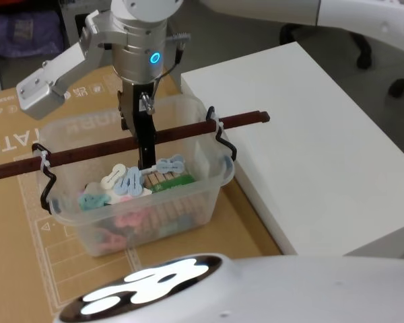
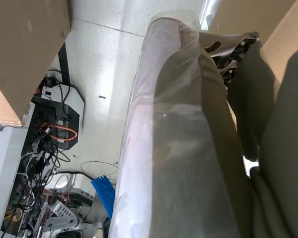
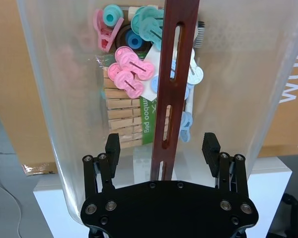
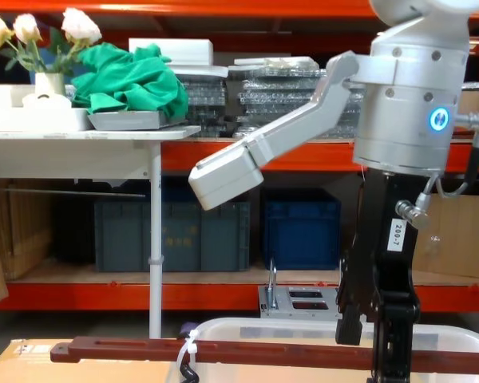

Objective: Use one hand to grasp the basket and place it at the designated location.

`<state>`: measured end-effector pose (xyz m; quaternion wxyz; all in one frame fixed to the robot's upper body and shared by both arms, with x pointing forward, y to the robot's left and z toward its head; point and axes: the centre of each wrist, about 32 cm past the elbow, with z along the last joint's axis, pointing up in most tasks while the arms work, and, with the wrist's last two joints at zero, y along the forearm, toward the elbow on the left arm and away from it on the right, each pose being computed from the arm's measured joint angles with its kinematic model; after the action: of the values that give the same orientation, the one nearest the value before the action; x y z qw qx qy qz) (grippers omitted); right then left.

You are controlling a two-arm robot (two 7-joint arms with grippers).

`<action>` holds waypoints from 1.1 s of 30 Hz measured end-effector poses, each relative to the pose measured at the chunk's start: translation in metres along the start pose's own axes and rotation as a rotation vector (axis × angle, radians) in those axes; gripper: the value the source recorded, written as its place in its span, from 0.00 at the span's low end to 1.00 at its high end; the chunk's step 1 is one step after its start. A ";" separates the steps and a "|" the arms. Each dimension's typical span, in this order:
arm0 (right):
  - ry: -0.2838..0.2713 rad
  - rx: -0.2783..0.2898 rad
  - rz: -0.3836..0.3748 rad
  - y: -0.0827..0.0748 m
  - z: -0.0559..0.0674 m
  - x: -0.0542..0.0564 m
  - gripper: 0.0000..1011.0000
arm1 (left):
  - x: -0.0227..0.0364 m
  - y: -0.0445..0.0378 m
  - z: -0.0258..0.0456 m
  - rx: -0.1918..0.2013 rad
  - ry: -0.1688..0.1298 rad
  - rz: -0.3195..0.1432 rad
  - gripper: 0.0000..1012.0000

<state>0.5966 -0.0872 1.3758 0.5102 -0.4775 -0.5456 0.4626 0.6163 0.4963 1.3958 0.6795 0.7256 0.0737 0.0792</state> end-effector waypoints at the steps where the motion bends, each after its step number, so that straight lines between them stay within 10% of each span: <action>1: 0.000 -0.002 0.001 -0.001 0.000 0.000 0.99 | 0.0000 0.0000 0.0000 0.000 0.000 0.000 0.00; 33: 0.032 -0.116 -0.132 -0.073 0.015 -0.025 0.99 | 0.0000 0.0000 0.0000 0.000 0.000 0.000 0.00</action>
<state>0.5783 -0.1208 1.4441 0.5198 -0.4764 -0.5936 0.3879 0.6163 0.4964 1.3958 0.6796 0.7256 0.0737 0.0792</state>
